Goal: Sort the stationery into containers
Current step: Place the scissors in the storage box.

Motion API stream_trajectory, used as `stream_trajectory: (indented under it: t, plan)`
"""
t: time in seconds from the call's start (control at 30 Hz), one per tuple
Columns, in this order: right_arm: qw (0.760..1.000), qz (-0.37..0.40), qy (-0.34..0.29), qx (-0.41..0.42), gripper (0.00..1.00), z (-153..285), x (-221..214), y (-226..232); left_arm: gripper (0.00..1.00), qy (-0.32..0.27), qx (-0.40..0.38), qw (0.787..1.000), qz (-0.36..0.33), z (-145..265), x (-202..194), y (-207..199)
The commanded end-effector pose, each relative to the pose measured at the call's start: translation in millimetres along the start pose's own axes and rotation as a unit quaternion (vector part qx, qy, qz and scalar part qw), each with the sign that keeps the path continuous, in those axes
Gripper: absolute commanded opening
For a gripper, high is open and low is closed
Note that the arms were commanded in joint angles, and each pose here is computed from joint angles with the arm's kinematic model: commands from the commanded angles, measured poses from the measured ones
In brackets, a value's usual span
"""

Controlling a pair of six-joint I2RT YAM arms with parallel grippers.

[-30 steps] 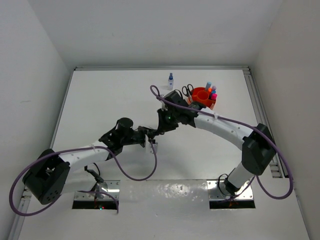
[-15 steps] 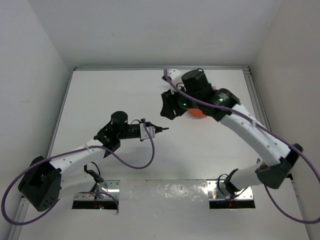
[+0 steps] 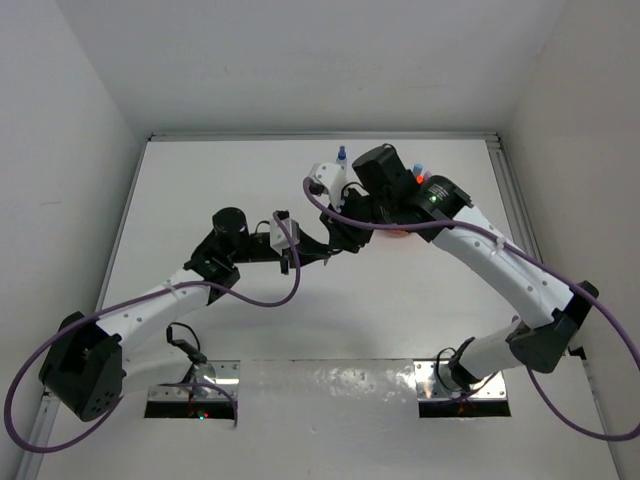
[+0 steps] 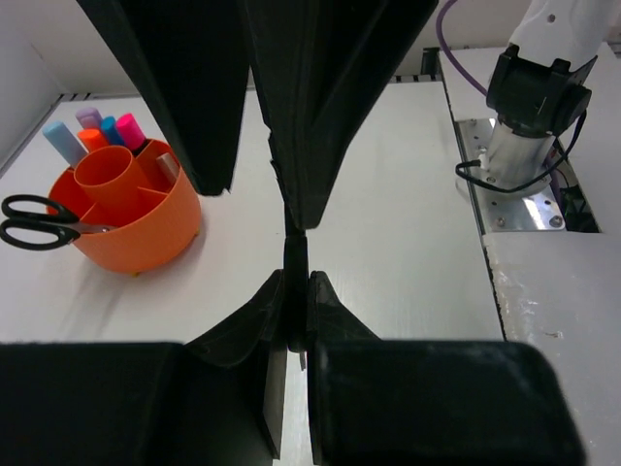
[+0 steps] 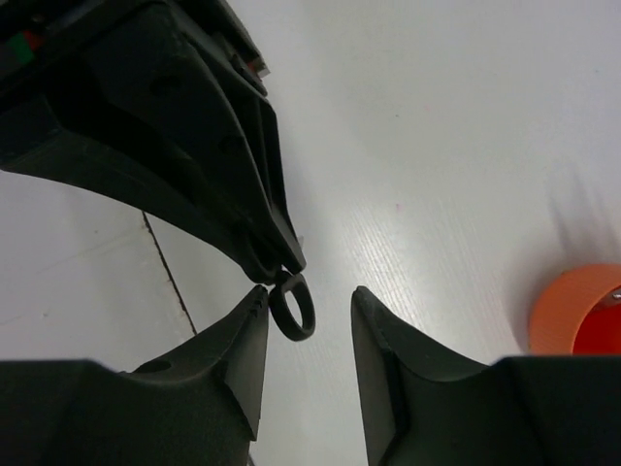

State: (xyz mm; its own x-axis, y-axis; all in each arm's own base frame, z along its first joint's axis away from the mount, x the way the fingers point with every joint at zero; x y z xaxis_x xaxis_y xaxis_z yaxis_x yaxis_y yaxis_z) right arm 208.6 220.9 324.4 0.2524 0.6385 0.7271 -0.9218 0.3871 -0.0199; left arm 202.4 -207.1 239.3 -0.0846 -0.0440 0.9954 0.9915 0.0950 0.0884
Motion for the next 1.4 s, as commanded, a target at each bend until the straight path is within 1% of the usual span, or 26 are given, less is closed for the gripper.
stream_trajectory:
  t: [0.0,0.07,0.3,0.37,0.4,0.5,0.53,0.67,0.7,0.77,0.8,0.83,0.9,0.93,1.03,1.17,1.37]
  plan:
    - [0.999,0.04,-0.007,0.019,0.37,2,10,3,0.0,-0.028,-0.024,0.999,-0.013,0,21,1]
    - [0.999,0.039,0.0,0.027,0.36,-1,10,5,0.0,-0.029,-0.021,0.999,-0.014,0,22,0]
    - [0.999,0.028,0.018,0.035,0.22,-6,1,7,0.0,-0.024,-0.017,0.999,-0.021,1,21,0]
    - [0.999,0.023,0.017,0.035,0.16,-6,0,8,0.0,-0.024,-0.015,0.999,-0.024,1,22,1]
    - [0.999,0.022,0.016,0.036,0.16,-6,0,8,0.0,-0.024,-0.015,0.999,-0.023,1,22,1]
    - [0.998,0.019,0.022,0.047,0.29,-8,-3,10,0.0,-0.026,-0.014,0.999,-0.029,1,23,2]
    - [0.998,0.017,0.027,0.05,0.34,-7,-5,11,0.0,-0.026,-0.014,0.999,-0.029,1,23,2]
    - [0.998,0.016,0.026,0.055,0.36,-5,-7,13,0.0,-0.022,-0.014,0.999,-0.03,2,23,3]
    - [0.998,0.015,0.026,0.053,0.34,-4,-8,13,0.0,-0.02,-0.016,0.999,-0.029,1,22,2]
    - [0.998,0.012,0.023,0.052,0.28,-6,-9,14,0.0,-0.02,-0.013,0.999,-0.031,2,23,3]
    - [0.998,0.009,0.021,0.053,0.23,-7,-7,14,0.0,-0.021,-0.013,0.999,-0.031,1,23,3]
    - [0.998,0.005,0.022,0.054,0.15,-8,-8,13,0.0,-0.021,-0.013,0.999,-0.032,1,23,3]
    - [0.998,0.003,0.021,0.062,0.07,-11,-6,14,0.0,-0.022,-0.013,0.999,-0.033,1,24,4]
    - [0.998,0.003,0.021,0.065,0.0,-12,-6,15,0.0,-0.023,-0.013,0.999,-0.034,0,25,4]
    - [0.998,0.004,0.011,0.067,0.0,-14,-2,17,0.0,-0.022,-0.01,0.999,-0.037,0,24,5]
    - [0.997,0.015,-0.018,0.069,0.0,-20,7,22,0.0,-0.018,-0.007,0.999,-0.033,-3,21,5]
    - [0.996,0.032,-0.029,0.076,0.0,-29,18,29,0.0,-0.012,-0.009,1.0,-0.014,-7,16,3]
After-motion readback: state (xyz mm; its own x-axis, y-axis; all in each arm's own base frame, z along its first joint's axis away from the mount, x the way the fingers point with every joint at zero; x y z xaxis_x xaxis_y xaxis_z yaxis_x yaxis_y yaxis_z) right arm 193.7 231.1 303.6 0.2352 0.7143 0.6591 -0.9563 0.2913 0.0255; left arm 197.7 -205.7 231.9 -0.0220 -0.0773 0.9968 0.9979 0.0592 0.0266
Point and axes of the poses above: each gripper's point midway between its finger pads, its own z axis back along the fingers, its own y axis along the line the jaws close on, x = y × z, the point moved 9 cm from there along z, back along the fingers, and after that the axes turned 2 degrees about z, right-handed, at the moved point
